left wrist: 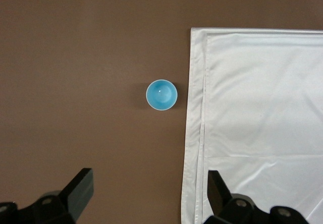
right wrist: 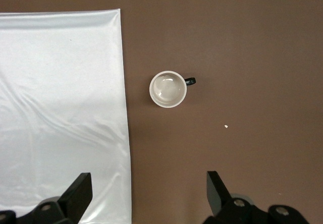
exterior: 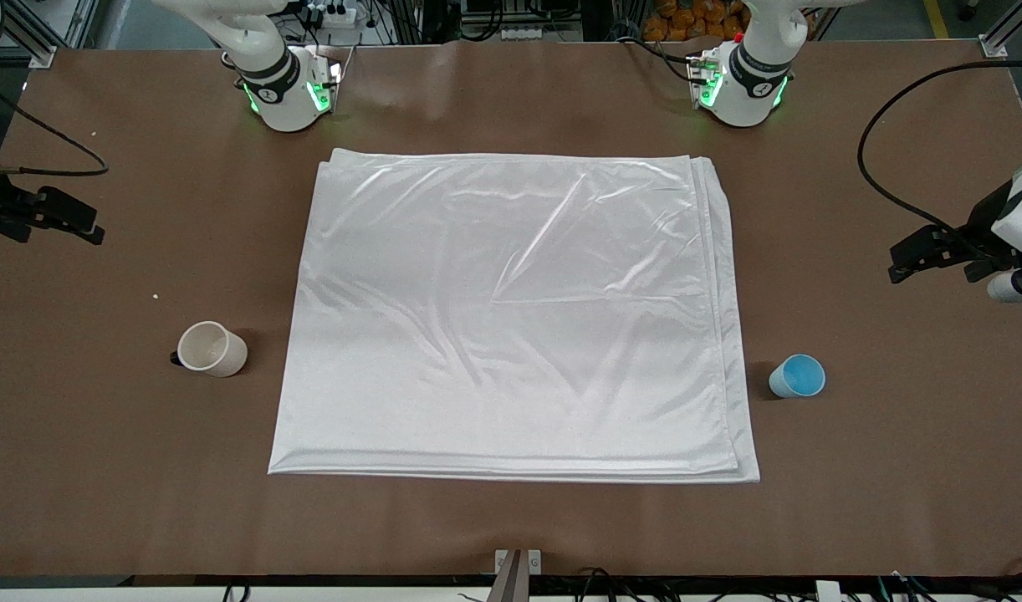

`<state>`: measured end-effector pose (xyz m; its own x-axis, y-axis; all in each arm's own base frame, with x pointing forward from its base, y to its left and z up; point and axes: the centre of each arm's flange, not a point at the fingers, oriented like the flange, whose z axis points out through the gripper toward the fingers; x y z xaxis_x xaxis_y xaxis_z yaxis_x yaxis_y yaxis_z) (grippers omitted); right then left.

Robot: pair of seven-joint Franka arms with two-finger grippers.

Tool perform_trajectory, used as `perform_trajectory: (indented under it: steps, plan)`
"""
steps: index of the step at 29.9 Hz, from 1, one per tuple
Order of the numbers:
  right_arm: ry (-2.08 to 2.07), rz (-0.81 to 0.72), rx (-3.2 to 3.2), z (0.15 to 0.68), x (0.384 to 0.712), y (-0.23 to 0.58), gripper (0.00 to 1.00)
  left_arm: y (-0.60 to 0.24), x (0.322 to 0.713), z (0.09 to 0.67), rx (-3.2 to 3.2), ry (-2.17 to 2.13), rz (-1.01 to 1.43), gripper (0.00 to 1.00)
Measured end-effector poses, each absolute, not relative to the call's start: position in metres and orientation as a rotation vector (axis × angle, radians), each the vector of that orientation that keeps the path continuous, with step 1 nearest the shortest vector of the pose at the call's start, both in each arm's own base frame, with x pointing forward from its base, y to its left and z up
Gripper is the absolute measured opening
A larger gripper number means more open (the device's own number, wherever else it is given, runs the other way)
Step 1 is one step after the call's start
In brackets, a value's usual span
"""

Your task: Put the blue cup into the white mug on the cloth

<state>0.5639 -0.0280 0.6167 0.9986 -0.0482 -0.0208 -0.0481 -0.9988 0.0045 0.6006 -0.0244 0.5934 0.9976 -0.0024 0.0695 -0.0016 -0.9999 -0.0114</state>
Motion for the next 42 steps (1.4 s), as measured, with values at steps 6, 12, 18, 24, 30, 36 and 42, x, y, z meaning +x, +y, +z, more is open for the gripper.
perform_trajectory:
  steps: [6,12,18,24,30,36,42]
  plan:
    - [-0.077,-0.033,3.138,0.617,0.564,-0.028,1.00,-0.022,0.601,0.593,-3.128,-0.003,-0.109,1.00]
    - [-0.076,-0.033,3.139,0.617,0.564,-0.028,1.00,-0.020,0.601,0.593,-3.128,-0.008,-0.107,1.00]
    - [-0.076,-0.033,3.139,0.617,0.564,-0.028,1.00,-0.020,0.602,0.589,-3.128,-0.008,-0.099,1.00]
    - [-0.075,-0.046,3.139,0.612,0.564,-0.028,1.00,-0.019,0.605,0.589,-3.128,-0.010,-0.122,1.00]
    - [-0.058,-0.065,3.140,0.594,0.566,-0.025,1.00,-0.010,0.613,0.575,-3.128,-0.034,-0.118,1.00]
    - [0.084,-0.041,3.140,0.567,0.571,-0.023,1.00,0.013,0.627,0.545,-3.128,-0.090,-0.077,1.00]
    - [0.282,-0.028,3.130,0.536,0.574,-0.024,1.00,0.018,0.637,0.520,-3.129,-0.097,-0.042,1.00]
